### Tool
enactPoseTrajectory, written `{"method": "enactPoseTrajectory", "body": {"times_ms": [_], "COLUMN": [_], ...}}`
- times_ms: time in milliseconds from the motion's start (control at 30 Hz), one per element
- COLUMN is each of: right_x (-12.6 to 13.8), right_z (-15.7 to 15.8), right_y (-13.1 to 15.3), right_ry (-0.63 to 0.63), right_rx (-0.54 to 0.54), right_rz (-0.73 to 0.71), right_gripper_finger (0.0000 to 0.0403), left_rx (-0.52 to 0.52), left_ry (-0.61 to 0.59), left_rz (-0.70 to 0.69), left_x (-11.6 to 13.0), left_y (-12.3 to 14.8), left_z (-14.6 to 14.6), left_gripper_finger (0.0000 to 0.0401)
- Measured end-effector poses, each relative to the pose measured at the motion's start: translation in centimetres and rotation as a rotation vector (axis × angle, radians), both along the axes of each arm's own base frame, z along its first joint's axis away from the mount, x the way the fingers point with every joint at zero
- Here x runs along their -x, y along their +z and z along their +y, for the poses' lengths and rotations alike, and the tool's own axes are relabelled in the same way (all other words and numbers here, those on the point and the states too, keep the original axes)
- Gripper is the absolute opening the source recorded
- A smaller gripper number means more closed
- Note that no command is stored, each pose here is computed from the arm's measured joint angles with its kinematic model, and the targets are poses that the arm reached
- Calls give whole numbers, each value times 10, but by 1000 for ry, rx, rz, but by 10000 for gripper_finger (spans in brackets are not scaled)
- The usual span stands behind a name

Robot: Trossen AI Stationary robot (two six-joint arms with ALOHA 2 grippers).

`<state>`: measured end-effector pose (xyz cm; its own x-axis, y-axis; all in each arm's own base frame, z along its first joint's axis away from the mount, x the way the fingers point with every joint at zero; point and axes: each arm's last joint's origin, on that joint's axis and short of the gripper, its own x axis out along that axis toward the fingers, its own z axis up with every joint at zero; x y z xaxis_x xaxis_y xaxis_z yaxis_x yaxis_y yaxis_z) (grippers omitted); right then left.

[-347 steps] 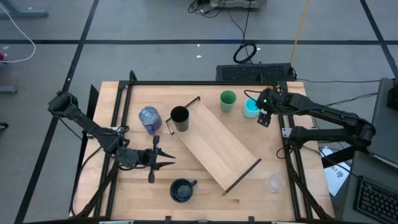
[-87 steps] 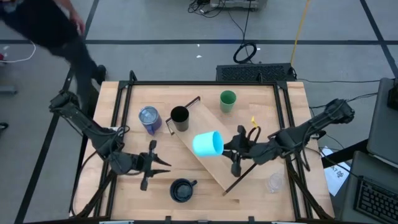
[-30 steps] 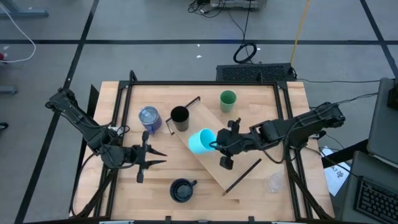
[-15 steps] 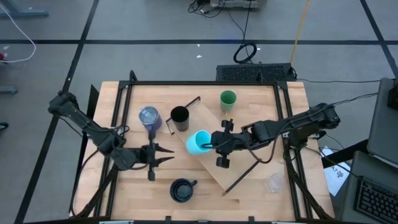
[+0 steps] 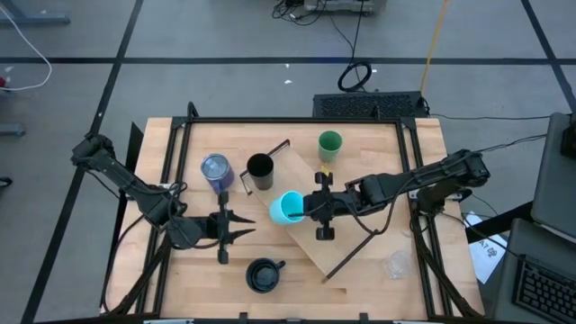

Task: Stack small to large cups/mugs on shelf
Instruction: Put the light blue mug on the shelf

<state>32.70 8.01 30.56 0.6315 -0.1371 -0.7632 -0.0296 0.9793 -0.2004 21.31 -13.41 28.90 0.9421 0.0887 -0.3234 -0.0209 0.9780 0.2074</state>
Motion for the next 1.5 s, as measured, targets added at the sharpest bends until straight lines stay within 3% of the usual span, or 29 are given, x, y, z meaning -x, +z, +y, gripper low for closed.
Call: {"method": "enactPoseTrajectory", "body": {"times_ms": [167, 300, 533, 733, 1033, 1500], "right_x": [-2, -3, -6, -5, -1, -1], "right_z": [-1, -2, -10, -13, -14, -14], "right_y": [1, 1, 1, -1, -4, -4], "right_ry": [68, 83, -52, -90, -114, -117], "right_rx": [165, 189, 64, -68, -75, -74], "right_rz": [-5, -13, -43, -11, 31, 28], "right_gripper_finger": [47, 47, 48, 48, 52, 122], "left_rx": [1, -6, -20, -27, -27, -26], "left_ry": [1, -2, -3, -6, -6, -6], "left_rz": [1, 4, 19, 20, 19, 18], "left_x": [0, 0, 1, 1, 1, 1], "left_y": [0, 0, -2, -2, -2, -2], "left_z": [0, 0, 1, 1, 0, 0], "left_gripper_finger": [88, 88, 88, 88, 88, 88]}}
